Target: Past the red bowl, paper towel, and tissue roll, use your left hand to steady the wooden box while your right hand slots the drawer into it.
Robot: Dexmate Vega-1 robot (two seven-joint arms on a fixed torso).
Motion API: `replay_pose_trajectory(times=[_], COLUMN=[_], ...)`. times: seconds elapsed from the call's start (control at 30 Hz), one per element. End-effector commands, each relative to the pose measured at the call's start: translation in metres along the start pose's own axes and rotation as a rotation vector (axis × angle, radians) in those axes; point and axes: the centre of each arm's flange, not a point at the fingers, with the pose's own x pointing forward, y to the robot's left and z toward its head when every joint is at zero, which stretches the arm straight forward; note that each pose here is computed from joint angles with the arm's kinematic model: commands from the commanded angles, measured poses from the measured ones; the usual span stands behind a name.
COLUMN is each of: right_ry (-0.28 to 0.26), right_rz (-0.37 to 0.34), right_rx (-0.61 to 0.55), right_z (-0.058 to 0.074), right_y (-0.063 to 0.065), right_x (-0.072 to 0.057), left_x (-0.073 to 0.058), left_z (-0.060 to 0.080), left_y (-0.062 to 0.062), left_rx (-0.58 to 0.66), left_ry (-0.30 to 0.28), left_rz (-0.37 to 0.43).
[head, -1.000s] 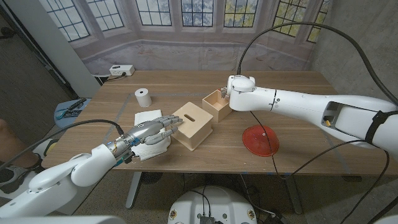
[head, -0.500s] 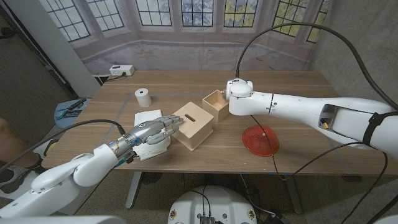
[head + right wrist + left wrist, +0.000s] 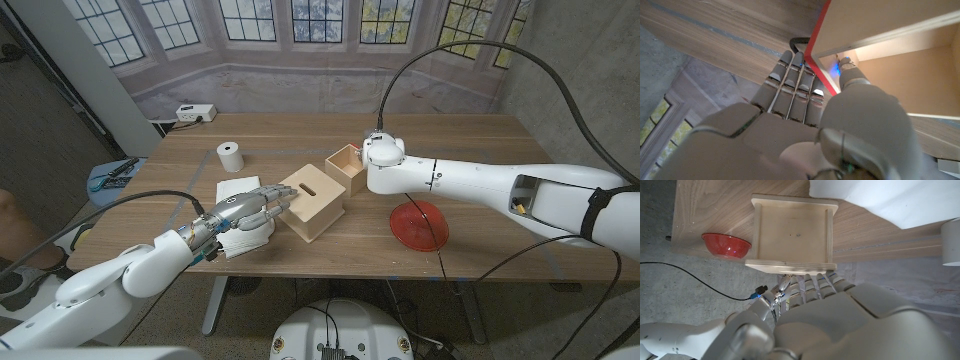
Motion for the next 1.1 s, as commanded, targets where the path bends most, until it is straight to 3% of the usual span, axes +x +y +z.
replay_pose_trajectory(times=[0.03,1.1], right_ry=[-0.020,-0.102], right_rz=[-0.040,-0.125], right_rx=[-0.002,0.012], right_z=[-0.0013,-0.0061], right_y=[0.0027,-0.0055], right_x=[-0.0006,-0.0104], left_x=[0.0030,0.0095], left_z=[0.0003,-0.0019], left_y=[-0.0002,-0.0023], left_rx=[-0.001,-0.015], left_ry=[0.001,0.009], left_rz=[-0.004,-0.010])
